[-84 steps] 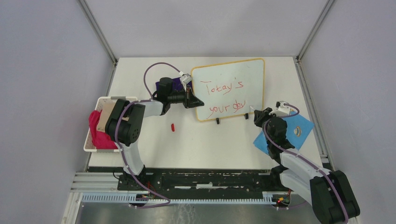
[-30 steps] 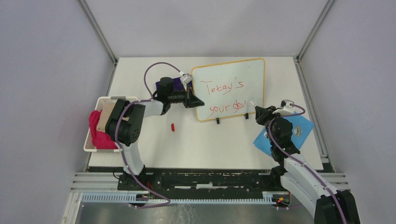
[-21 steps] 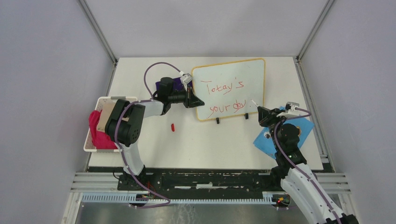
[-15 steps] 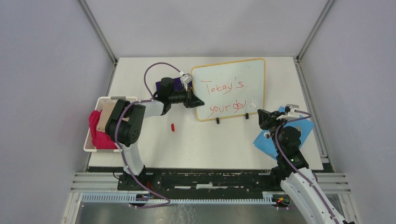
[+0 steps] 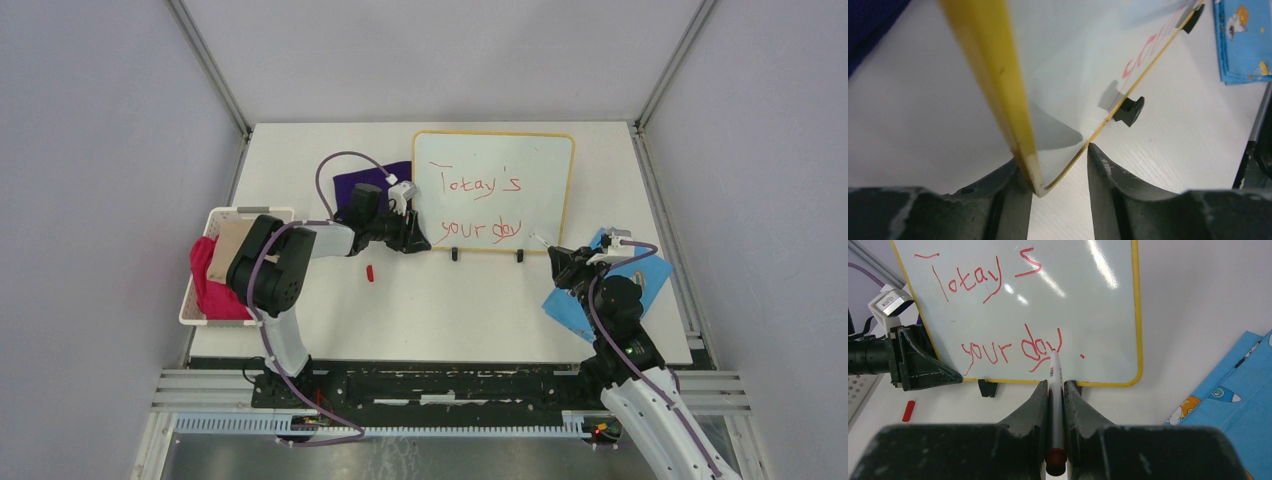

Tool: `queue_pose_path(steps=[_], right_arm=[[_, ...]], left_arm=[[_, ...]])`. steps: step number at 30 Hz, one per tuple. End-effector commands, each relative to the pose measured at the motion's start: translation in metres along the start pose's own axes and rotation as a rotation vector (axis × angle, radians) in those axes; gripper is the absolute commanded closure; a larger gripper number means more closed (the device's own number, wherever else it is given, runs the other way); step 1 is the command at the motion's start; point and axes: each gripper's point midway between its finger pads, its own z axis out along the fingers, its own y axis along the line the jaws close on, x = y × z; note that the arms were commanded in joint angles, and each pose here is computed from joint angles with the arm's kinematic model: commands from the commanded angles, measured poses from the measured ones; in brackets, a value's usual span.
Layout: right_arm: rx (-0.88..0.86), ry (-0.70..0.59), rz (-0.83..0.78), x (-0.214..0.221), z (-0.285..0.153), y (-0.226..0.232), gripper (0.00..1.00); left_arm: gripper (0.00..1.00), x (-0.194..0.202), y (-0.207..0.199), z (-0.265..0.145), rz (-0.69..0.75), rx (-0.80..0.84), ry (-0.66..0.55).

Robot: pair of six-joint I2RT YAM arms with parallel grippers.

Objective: Write a sentence on the whiteboard

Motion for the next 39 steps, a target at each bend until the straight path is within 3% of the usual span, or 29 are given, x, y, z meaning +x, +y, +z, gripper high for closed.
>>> queue_pose_path(steps=[1, 8, 9, 11, 18, 20, 24, 26, 28, 30, 33, 36, 39], right_arm=[[-0.027, -0.042, -0.008, -0.014, -0.002, 0.007, 1.0], [-0.056, -0.051, -0.004, -0.019, -0.004, 0.013, 1.0], [-0.062, -0.053, -0.005, -0.02, -0.004, 0.015, 1.0], [-0.078, -0.056, -0.008, -0.023, -0.005, 0.019, 1.0], [-0.161, -0.108, -0.088, -0.042, -0.011, 0.037, 1.0], [-0.181, -0.123, -0.117, -0.052, -0.014, 0.043, 1.0], [-0.215, -0.147, -0.16, -0.064, -0.016, 0.053, 1.0], [-0.237, -0.151, -0.175, -0.066, -0.016, 0.059, 1.0], [-0.265, -0.143, -0.18, -0.066, -0.014, 0.065, 1.0], [-0.308, -0.122, -0.187, -0.063, -0.012, 0.074, 1.0], [-0.347, -0.079, -0.187, -0.055, -0.008, 0.083, 1.0], [-0.356, -0.054, -0.184, -0.048, -0.006, 0.086, 1.0], [-0.351, -0.046, -0.189, -0.044, -0.004, 0.086, 1.0]], left_arm=[[0.41, -0.009, 0.009, -0.011, 0.061, -0.072, -0.013], [0.22, -0.025, 0.003, -0.024, 0.086, -0.107, -0.054], [0.11, -0.028, 0.003, -0.027, 0.089, -0.118, -0.062], [0.02, -0.036, 0.002, -0.035, 0.089, -0.151, -0.082], [0.0, -0.073, 0.022, -0.111, -0.039, -0.429, -0.232], [0.0, -0.073, 0.034, -0.145, -0.08, -0.613, -0.267], [0.0, -0.06, 0.059, -0.225, -0.297, -1.016, -0.419], [0.0, -0.055, 0.057, -0.245, -0.387, -1.052, -0.506], [0.0, -0.059, 0.044, -0.247, -0.454, -0.976, -0.571], [0.0, -0.07, 0.022, -0.234, -0.412, -0.83, -0.541], [0.0, -0.057, 0.006, -0.207, -0.389, -0.713, -0.355], [0.0, -0.029, 0.001, -0.187, -0.399, -0.705, -0.178], [0.0, -0.01, -0.004, -0.176, -0.401, -0.718, -0.107]])
